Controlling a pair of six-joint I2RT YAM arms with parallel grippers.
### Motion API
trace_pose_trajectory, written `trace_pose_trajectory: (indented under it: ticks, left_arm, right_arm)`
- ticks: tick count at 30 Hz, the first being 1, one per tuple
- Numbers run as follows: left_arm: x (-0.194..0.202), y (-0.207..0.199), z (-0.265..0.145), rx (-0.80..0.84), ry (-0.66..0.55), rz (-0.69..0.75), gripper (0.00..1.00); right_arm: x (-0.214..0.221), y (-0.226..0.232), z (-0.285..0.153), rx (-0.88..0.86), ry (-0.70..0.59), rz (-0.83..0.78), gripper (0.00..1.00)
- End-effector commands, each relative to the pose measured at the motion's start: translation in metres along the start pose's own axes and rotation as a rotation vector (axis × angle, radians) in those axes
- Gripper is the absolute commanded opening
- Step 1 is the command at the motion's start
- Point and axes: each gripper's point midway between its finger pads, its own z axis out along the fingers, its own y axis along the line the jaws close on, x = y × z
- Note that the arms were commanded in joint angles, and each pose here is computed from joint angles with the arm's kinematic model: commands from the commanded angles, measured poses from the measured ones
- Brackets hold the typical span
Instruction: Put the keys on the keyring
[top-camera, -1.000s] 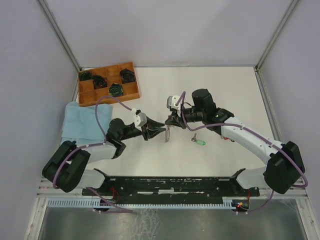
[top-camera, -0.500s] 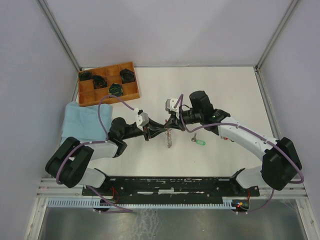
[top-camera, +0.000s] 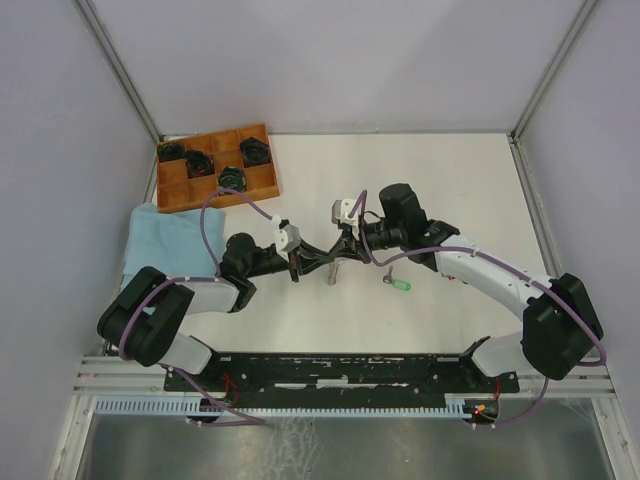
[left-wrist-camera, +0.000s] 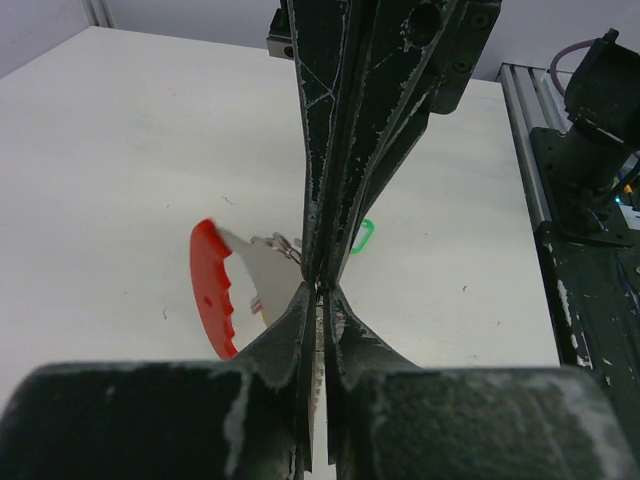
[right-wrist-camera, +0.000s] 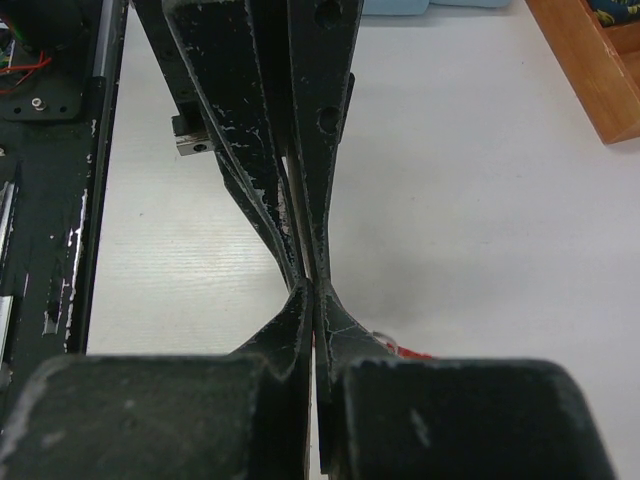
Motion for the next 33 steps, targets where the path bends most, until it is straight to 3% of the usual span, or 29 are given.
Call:
trace_pose_trajectory:
  ticks: [1, 6, 11, 17, 23, 33]
  left_arm:
    - [-0.017, 0.006, 0.007, 0.015, -0.037, 0.092, 0.04]
    - [-0.011, 0.012, 0.004, -0.014, 0.036, 0.100, 0.03]
    - [-0.004, 0.022, -0.002, -0.067, 0.136, 0.113, 0.03]
    - [-0.006, 0.029, -0.005, -0.105, 0.211, 0.105, 0.03]
    - [-0.012, 0.034, -0.005, -0.155, 0.272, 0.097, 0.03]
    - [-0.016, 0.033, -0.001, -0.214, 0.337, 0.110, 0.03]
  right_arm:
    - [-0.023, 0.002, 0.000, -0.018, -0.077, -0.048, 0.01]
    - [-0.021, 0.001, -0.009, 0.016, -0.038, -0.041, 0.01]
    - [-0.017, 0.001, -0.025, 0.080, 0.012, -0.049, 0.24]
    - [-0.012, -0.005, -0.043, 0.189, 0.057, -0.060, 0.36]
    - [-0.005, -0.009, -0.038, 0.215, 0.038, -0.070, 0.37]
    - [-0.005, -0.030, -0.018, 0.299, -0.124, -0.175, 0.33]
